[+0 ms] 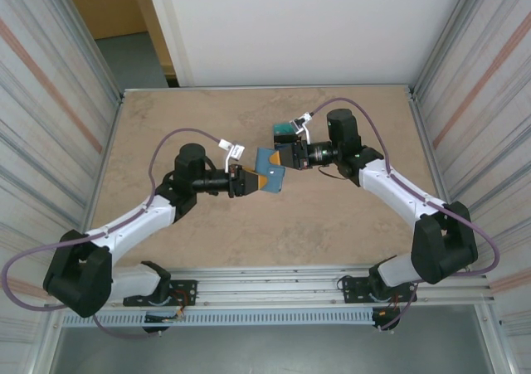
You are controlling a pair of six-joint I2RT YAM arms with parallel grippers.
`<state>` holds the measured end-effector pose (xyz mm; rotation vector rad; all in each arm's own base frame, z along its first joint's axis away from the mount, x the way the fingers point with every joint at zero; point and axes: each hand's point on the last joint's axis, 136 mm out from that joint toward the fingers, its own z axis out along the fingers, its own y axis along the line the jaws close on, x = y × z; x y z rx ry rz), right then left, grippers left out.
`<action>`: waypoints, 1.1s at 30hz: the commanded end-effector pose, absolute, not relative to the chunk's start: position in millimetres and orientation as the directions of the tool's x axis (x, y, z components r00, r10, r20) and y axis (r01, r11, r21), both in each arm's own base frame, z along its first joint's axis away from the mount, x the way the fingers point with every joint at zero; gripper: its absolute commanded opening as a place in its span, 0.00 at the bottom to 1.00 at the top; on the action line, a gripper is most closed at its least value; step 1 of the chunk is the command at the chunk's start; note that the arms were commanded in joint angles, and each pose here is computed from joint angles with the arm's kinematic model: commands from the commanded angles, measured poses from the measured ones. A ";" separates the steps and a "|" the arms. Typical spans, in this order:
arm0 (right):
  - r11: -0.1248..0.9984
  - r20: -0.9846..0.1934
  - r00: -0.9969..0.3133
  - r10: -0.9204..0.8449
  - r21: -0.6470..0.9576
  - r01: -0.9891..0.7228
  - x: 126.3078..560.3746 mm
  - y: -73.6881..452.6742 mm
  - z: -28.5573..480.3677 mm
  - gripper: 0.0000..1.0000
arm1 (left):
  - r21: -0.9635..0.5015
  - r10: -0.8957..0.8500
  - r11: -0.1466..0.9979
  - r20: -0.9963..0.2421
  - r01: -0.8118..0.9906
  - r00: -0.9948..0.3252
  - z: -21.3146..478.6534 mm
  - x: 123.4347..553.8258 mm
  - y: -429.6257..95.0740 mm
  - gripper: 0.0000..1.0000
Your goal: Take the credit cards out of the card holder
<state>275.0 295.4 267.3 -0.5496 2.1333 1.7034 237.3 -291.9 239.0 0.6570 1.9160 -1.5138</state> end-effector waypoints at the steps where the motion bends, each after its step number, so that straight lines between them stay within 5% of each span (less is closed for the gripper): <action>1: 0.145 -0.578 -0.813 -0.068 0.801 -0.581 275.6 294.9 297.4 0.08 | -0.652 0.010 0.180 -0.748 0.737 -0.664 251.8 236.1 -296.6 0.32; 8: 0.279 -0.557 -0.830 -0.039 0.791 -0.544 286.8 288.2 281.7 0.23 | -0.644 -0.007 0.245 -0.748 0.724 -0.663 245.0 244.6 -293.4 0.11; 20: 0.740 -0.577 -0.805 0.138 0.600 -0.304 309.5 244.0 246.2 0.46 | -0.564 -0.072 0.550 -0.767 0.616 -0.638 207.9 279.6 -264.5 0.01; 33: 0.766 -0.537 -0.836 0.112 0.582 -0.271 295.7 293.8 234.9 0.42 | -0.555 -0.079 0.600 -0.758 0.576 -0.647 195.3 291.4 -264.0 0.00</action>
